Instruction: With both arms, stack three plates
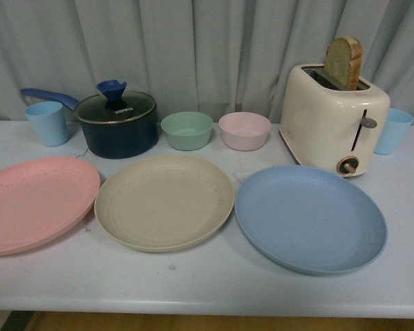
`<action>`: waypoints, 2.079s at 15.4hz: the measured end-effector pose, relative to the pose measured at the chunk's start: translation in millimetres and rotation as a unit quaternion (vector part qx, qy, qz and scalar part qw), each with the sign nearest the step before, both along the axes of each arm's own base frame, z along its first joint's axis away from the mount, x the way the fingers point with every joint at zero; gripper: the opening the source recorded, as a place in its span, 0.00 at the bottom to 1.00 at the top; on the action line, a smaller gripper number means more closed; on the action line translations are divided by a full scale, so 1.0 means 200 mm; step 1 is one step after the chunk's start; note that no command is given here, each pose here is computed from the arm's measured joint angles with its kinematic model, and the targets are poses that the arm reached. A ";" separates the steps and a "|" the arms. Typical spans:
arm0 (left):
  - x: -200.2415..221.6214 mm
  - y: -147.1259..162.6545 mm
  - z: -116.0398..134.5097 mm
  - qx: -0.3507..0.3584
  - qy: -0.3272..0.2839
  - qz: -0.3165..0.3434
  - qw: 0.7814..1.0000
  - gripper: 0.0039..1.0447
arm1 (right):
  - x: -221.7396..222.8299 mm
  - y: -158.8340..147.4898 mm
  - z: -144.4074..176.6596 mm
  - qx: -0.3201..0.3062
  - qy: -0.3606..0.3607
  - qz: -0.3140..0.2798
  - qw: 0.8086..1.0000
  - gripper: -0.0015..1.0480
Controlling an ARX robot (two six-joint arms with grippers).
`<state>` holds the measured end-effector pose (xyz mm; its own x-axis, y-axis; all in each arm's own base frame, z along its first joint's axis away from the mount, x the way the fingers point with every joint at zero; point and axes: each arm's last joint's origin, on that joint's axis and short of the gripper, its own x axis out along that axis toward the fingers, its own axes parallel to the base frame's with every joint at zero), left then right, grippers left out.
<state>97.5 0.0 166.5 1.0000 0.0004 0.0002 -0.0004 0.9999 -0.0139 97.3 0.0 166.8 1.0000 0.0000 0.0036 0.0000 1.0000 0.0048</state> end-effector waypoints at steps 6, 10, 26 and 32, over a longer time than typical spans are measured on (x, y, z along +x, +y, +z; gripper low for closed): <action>0.00 0.00 0.00 0.000 0.000 0.000 1.000 0.94 | 0.00 0.00 0.00 0.000 0.000 0.000 1.000 0.94; 0.00 0.00 0.00 0.000 0.000 0.000 1.000 0.94 | 0.00 0.00 0.00 0.000 0.000 0.000 1.000 0.94; 0.00 0.00 0.00 0.000 0.000 0.000 1.000 0.94 | 0.00 0.00 0.00 0.000 0.000 0.000 1.000 0.94; 0.00 0.00 0.00 0.000 0.000 0.000 1.000 0.94 | 0.00 0.00 0.00 0.000 0.000 0.000 1.000 0.94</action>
